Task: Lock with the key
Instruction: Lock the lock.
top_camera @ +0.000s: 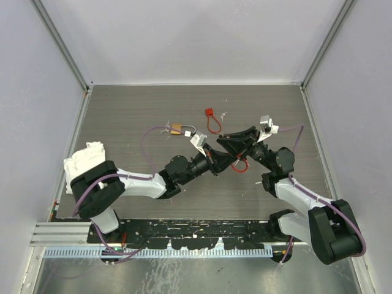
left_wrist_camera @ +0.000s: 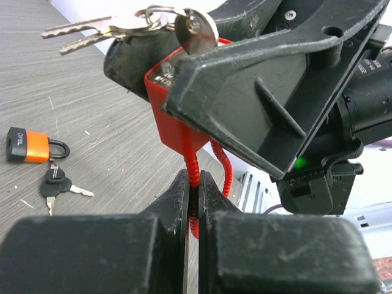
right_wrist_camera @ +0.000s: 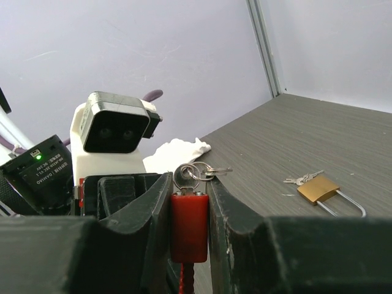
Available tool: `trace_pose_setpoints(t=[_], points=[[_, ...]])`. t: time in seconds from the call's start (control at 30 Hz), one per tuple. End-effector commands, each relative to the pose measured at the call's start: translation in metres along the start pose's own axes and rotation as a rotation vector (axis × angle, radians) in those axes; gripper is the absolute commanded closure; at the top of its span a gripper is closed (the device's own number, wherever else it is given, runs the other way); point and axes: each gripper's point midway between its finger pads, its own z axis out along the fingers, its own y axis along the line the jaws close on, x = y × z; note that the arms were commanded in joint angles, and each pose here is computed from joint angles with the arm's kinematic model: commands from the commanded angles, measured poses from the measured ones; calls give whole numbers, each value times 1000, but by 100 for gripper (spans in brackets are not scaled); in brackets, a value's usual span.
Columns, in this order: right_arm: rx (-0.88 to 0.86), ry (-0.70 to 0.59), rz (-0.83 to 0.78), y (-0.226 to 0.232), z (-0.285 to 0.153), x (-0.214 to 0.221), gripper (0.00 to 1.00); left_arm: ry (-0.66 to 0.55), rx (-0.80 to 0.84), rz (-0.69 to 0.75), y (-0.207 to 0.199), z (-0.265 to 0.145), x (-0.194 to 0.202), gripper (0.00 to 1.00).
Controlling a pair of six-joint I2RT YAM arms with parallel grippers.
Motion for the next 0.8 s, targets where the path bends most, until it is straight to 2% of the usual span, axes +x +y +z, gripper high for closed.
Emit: trace_pose_setpoints(t=[0.0,0.17,0.5,0.77], points=[[-38,104,38,7,-6,26,99,-400,242,-73,-79,9,-126,100],[-33,108,39,6,-6,27,99,-444,208,-85,-75,3,-138,100],[-42,124,32,6,-5,28,99,-484,157,-4,-69,-18,-148,100],[-57,139,2,7,-5,29,99,-455,230,61,-81,-17,-149,100]])
